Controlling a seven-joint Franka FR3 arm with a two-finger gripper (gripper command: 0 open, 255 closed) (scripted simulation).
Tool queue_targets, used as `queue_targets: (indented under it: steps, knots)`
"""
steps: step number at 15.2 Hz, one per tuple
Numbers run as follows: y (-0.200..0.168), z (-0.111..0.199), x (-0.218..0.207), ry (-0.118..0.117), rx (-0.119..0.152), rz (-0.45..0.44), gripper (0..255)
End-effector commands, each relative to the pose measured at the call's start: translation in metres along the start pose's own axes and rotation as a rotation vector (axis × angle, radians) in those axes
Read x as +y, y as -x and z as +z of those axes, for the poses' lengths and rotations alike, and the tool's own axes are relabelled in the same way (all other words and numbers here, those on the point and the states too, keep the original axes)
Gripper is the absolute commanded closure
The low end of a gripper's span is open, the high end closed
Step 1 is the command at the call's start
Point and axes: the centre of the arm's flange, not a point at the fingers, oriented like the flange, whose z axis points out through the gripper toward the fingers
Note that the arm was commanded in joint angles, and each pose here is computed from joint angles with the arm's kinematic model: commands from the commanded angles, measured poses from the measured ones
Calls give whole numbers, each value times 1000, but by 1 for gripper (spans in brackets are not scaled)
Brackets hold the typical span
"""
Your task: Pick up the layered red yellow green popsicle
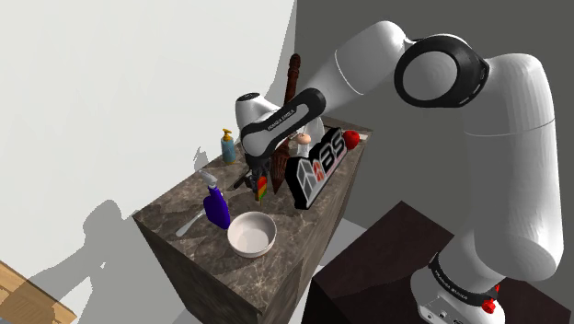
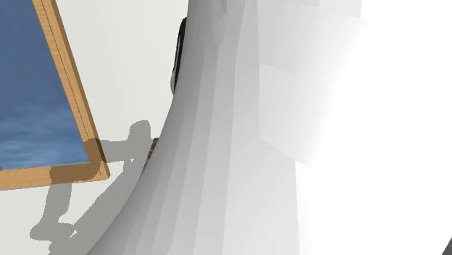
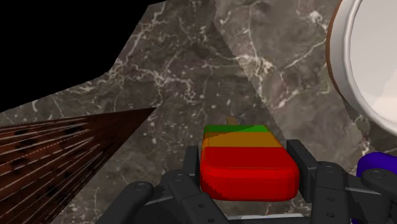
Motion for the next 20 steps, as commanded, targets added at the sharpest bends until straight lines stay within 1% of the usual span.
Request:
queue_targets:
  steps: [1, 5, 20]
  knots:
    - [0, 0, 0, 0, -1, 0, 255]
    - [0, 0, 0, 0, -1, 0, 255]
    - [7, -79, 0, 0, -1, 0, 255]
